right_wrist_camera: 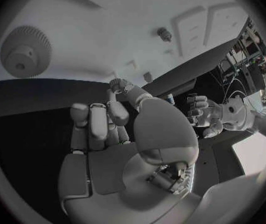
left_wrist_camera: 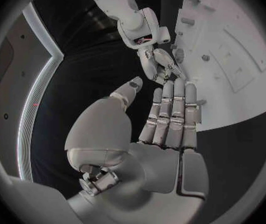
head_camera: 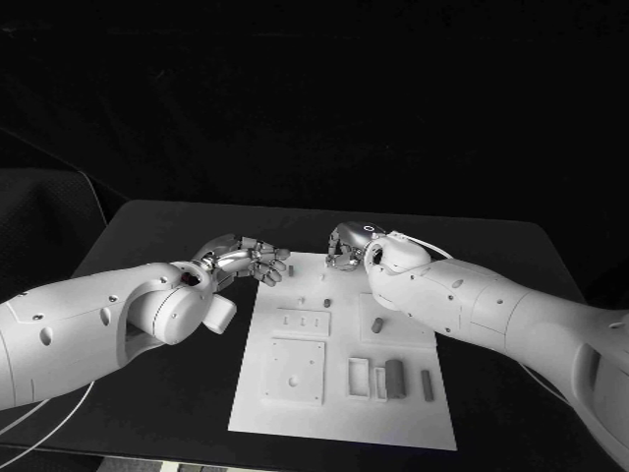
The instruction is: Assemble the parts on the task board
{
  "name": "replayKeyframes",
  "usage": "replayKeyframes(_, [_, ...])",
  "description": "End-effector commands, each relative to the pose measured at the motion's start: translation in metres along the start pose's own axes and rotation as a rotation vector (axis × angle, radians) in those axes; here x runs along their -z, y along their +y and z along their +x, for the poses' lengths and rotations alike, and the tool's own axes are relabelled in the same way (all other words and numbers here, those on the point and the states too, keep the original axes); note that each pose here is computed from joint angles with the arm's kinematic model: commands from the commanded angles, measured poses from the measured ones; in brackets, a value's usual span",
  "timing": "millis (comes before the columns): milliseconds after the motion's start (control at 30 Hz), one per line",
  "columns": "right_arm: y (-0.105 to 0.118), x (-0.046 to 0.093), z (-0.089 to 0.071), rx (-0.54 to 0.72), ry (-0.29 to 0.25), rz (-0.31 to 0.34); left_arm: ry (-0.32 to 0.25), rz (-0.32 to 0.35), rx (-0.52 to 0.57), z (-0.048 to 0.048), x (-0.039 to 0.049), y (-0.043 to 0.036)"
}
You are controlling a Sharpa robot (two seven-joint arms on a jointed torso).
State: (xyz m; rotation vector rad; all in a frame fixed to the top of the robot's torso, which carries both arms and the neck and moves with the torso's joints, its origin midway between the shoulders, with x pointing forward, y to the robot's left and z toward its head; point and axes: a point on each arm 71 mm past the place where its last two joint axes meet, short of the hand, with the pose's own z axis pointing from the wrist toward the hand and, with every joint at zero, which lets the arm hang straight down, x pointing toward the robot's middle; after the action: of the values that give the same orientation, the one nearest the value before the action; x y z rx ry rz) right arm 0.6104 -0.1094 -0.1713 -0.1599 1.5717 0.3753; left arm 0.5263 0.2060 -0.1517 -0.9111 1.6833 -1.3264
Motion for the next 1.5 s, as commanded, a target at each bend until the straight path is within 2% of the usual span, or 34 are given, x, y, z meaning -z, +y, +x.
replayKeyframes(33, [0.003, 0.000, 0.001, 0.013, 0.005, -0.014, 0.001, 0.011, 0.003, 0.0017, -0.0011, -0.0024])
replayKeyframes(300, [0.006, -0.001, 0.002, 0.019, 0.021, -0.008, 0.003, 0.012, 0.002, 0.0032, -0.0026, -0.0029])
replayKeyframes(967, [0.000, -0.003, 0.004, 0.026, 0.022, 0.012, 0.007, 0.015, 0.003, 0.0065, -0.0041, -0.0039])
replayKeyframes(1167, [0.000, -0.002, 0.010, 0.026, 0.032, 0.015, 0.003, 0.015, 0.002, 0.0052, -0.0039, -0.0041])
replayKeyframes(1500, [0.004, -0.002, 0.010, 0.021, 0.027, 0.005, 0.000, 0.017, 0.001, 0.0042, -0.0037, -0.0050])
